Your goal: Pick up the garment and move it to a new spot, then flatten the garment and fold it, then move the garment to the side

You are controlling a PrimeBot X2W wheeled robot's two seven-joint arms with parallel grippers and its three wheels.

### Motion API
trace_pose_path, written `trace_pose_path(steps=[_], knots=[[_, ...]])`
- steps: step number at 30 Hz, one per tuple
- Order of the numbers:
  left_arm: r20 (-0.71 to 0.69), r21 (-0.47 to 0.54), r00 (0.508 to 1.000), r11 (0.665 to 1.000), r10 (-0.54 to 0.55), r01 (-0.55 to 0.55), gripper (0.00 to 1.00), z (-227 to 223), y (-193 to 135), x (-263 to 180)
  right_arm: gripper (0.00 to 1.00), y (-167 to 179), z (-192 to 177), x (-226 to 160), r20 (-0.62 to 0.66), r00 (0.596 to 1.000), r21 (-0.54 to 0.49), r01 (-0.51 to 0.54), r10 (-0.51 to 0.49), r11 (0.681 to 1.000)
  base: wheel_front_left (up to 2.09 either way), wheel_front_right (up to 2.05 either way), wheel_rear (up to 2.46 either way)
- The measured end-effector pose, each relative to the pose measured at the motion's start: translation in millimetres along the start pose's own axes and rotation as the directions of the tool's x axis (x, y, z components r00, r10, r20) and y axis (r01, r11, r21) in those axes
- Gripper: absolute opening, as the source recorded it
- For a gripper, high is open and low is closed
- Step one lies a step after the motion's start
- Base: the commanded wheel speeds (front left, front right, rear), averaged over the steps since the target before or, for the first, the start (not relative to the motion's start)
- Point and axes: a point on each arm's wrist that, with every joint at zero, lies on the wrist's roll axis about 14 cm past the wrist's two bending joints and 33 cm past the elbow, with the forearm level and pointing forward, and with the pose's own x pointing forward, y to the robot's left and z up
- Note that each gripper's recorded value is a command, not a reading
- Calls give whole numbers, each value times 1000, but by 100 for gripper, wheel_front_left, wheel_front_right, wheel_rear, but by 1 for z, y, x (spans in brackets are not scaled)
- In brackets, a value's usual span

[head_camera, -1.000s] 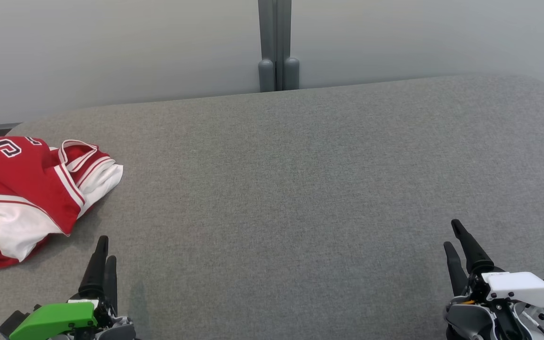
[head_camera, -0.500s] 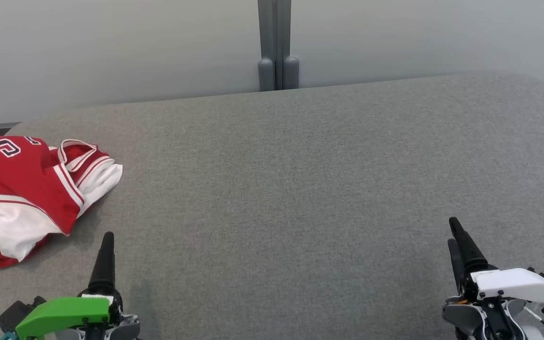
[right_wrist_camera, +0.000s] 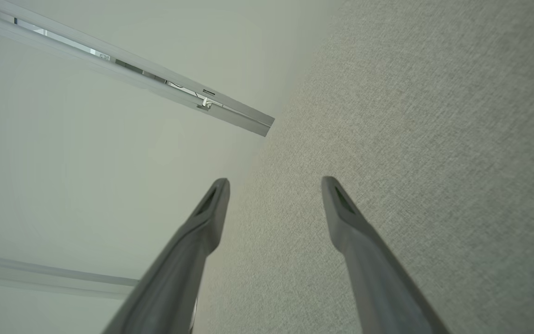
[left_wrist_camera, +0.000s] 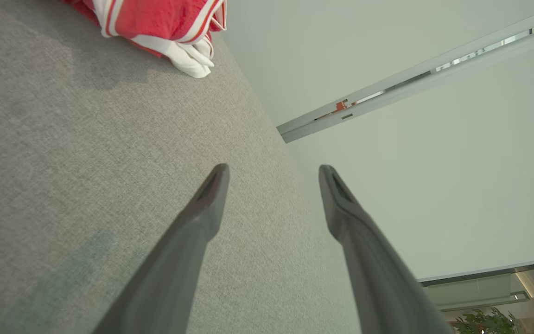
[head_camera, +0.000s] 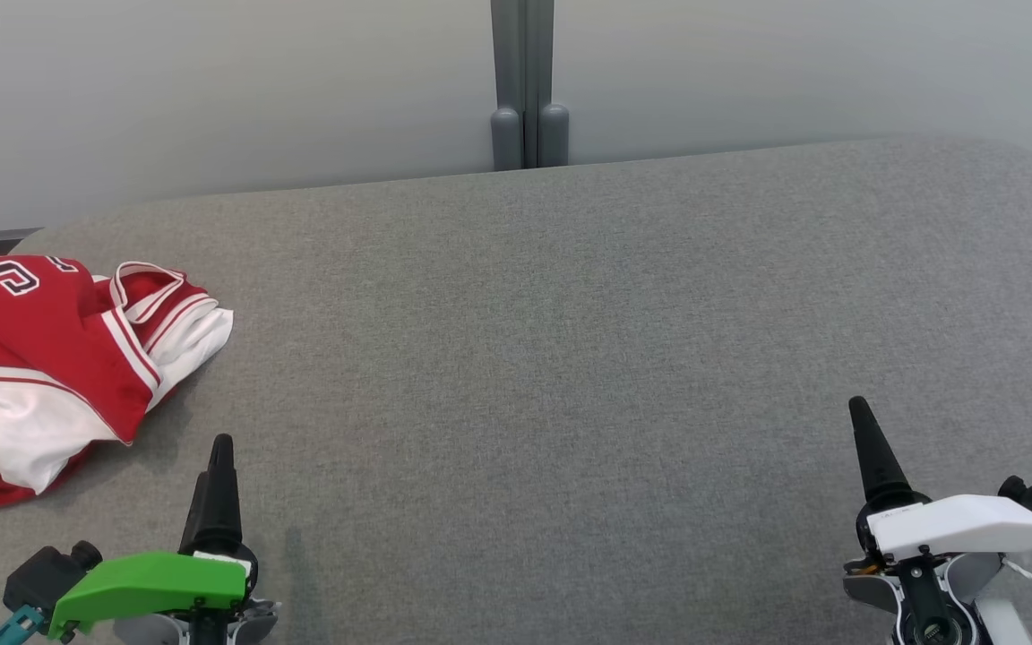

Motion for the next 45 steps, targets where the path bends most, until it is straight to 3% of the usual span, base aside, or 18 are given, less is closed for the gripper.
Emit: trace_pose_path(steps=[7,16,31,45], knots=[[-1,147,1000,989,-11,11,100,-3,-4,0,100,7,1,2,5,1000,-156,-24,26,988,0,0,0],[4,306,1000,952,-26,23,100,-5,-8,-1,100,14,0,2,4,999,-319,-50,54,947,0,0,0],[18,467,997,883,-73,56,100,-5,-17,-5,100,24,-3,2,-3,995,-500,-88,101,862,0,0,0],[19,603,993,794,-113,79,100,-9,-23,-9,100,31,-8,1,-15,991,-623,-115,135,774,0,0,0]])
